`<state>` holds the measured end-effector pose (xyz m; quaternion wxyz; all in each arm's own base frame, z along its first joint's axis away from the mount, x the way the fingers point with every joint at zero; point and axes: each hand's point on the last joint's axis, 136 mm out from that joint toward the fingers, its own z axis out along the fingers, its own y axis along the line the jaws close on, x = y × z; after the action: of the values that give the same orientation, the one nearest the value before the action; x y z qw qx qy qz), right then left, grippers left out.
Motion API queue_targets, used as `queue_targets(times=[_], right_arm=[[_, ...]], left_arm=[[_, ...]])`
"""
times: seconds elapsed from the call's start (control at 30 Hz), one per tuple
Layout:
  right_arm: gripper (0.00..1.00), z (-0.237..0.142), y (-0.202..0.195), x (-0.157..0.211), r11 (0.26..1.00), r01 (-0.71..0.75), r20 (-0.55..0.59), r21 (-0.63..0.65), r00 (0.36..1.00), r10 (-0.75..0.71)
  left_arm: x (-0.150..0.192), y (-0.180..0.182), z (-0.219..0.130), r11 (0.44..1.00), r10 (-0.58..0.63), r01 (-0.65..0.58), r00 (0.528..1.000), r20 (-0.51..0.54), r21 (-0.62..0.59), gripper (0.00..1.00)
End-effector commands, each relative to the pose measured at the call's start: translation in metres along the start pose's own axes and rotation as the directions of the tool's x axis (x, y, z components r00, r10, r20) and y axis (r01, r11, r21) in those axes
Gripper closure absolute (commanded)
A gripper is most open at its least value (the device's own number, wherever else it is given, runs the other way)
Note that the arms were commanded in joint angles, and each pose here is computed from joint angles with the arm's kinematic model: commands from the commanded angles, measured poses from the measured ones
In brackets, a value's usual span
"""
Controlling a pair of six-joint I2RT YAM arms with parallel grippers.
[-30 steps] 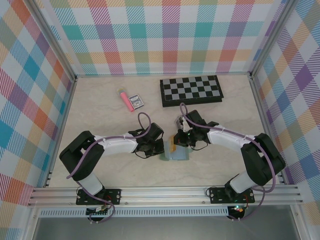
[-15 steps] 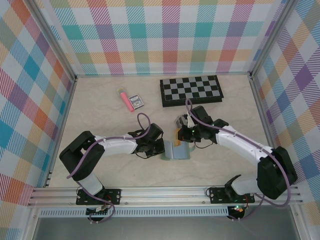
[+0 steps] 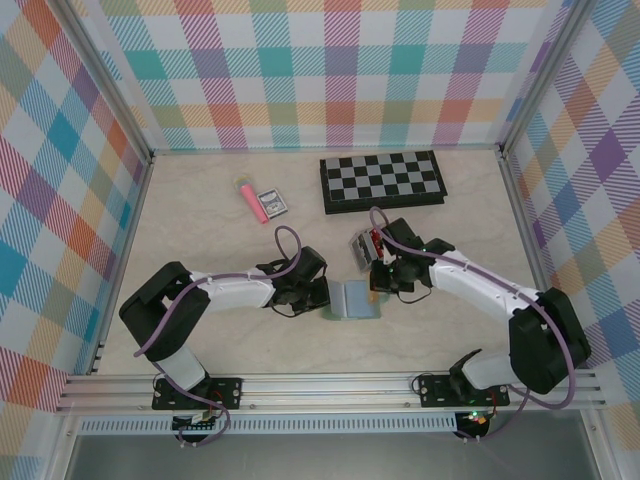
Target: Put the credit cards into the card holder
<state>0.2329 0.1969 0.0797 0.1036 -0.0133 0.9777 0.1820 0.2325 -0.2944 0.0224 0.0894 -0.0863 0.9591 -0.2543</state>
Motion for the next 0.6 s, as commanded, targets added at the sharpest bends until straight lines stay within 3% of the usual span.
queue_targets(times=[0.0,0.27,0.57], right_arm=[[0.93,0.009,-0.009,0.007,1.0,0.009,-0.03,0.03,1.0,-0.008],[0.94,0.029,-0.012,0.013,1.0,0.003,-0.073,0.028,0.997,-0.001],[0.93,0.034,0.007,0.009,0.997,-0.026,-0.068,-0.075,0.997,0.021]], left_arm=[[0.013,0.032,0.012,0.994,-0.023,0.018,0.999,-0.044,-0.103,1.0],[0.013,0.033,0.012,0.994,-0.023,0.018,0.999,-0.047,-0.108,1.0],[0.014,0.033,0.014,0.994,-0.022,0.017,0.998,-0.053,-0.109,1.0]])
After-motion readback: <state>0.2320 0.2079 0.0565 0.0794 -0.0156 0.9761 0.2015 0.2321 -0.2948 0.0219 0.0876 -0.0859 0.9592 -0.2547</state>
